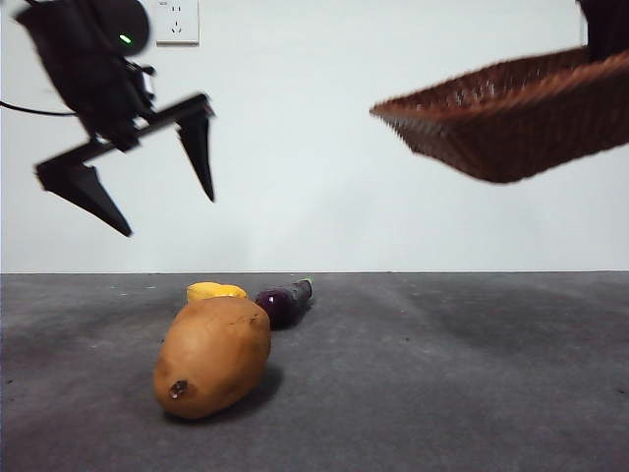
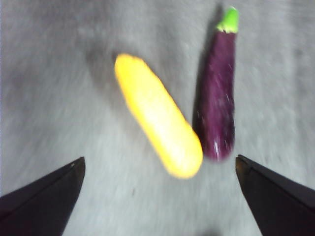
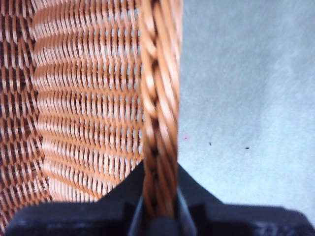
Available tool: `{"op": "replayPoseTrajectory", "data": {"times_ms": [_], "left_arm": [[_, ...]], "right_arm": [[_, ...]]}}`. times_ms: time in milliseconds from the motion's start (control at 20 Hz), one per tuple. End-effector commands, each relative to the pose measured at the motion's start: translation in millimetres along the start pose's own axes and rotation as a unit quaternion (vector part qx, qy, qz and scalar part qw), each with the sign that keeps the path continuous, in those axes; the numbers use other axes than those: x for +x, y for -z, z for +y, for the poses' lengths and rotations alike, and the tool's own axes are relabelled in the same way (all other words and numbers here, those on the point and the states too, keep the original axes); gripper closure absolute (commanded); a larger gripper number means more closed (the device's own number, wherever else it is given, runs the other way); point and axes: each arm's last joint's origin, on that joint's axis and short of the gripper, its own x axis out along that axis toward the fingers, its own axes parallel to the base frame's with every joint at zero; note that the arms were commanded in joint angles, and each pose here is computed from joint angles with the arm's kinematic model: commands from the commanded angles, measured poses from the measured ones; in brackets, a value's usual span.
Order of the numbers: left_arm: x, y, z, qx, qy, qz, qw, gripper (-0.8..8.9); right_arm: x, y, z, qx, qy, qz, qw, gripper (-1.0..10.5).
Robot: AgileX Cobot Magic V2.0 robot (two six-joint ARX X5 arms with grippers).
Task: Help me put the vegetables on the table into the basket
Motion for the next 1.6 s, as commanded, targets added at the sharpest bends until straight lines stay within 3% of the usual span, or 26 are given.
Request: {"op": "replayPoseTrajectory", "data": {"times_ms": [50,250,500,600,700,1150,1250,1600], "left_arm": [[18.2,-11.2,-8.9,-0.037,-0.018,0.007,0.999,2.20],[49.3,-18.0,-16.0,-0.097,-0.041,0.030,0.994,2.20],[70.6,-12.3,-17.4,-0.093,-0.103,0.027,0.990,2.21],[74.8,-11.8,-16.1,-0.101,-0.107,0.030,0.989,2.23],[82.5,-10.2,-13.6,-0.104,-0.112,0.040,0.987,2.85],[102.3,-6.3,-14.6,-0.107,-0.105,0.056,0.987,2.90],[102.6,-5.8,-16.1,-0.105,-0.104,0.055,0.988,4.13],[108.3,-3.5,-13.7,-0.094,-0.120,0.062,0.986,5.09]], "right_arm": [[-13.7,4.2,6.0,-0.012,-0.006,-0.022,1.000,9.6],[-29.7,13.2,14.1,-0.022,-0.009,-0.031,0.999,9.6],[-29.7,14.6,24.5,-0.048,-0.030,-0.029,0.998,9.6],[-28.5,14.5,31.2,-0.062,-0.037,-0.029,0.997,9.6],[-27.3,14.7,37.5,-0.074,-0.043,-0.027,0.996,9.6],[-26.3,15.2,44.2,-0.092,-0.057,-0.026,0.994,9.6],[-26.3,15.3,44.2,-0.092,-0.057,-0.025,0.994,9.6],[-26.3,16.2,44.1,-0.092,-0.057,-0.020,0.994,9.6]]}}
